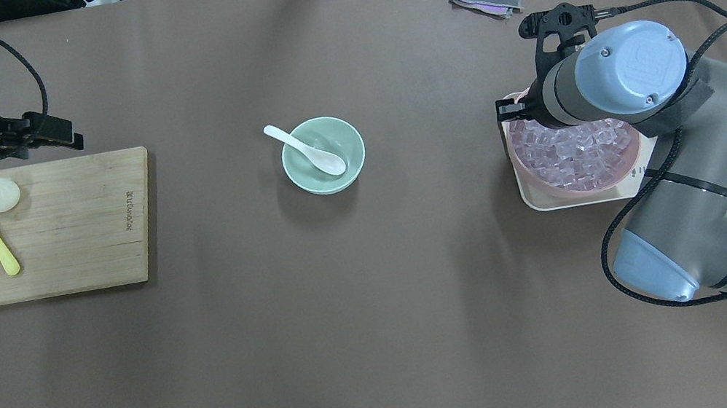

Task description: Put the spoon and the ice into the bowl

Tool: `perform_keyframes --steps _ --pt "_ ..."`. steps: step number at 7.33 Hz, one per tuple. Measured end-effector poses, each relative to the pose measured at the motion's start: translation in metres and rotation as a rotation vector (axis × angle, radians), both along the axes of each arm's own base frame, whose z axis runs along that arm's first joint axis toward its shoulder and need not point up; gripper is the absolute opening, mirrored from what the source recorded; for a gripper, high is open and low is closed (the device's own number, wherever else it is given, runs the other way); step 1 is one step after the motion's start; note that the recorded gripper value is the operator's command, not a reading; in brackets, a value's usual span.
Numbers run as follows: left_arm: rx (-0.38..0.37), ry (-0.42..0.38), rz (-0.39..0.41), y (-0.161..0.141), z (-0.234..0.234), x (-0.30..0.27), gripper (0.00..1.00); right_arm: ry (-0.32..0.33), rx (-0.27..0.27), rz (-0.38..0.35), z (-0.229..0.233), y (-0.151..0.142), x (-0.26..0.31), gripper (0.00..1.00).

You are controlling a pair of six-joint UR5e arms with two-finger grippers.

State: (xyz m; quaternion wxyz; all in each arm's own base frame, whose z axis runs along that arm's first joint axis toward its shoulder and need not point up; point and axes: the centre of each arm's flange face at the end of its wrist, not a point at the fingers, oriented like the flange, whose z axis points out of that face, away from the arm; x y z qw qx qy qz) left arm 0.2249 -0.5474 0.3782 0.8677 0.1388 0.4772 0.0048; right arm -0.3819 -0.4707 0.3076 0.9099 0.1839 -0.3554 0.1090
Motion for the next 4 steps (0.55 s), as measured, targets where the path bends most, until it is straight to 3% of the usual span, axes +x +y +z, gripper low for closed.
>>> perform_keyframes --steps 4 --pt "0.083 -0.220 0.150 -0.037 0.053 -0.151 0.99 -0.155 -0.092 0.139 -0.070 0.001 -0.045 0.00"
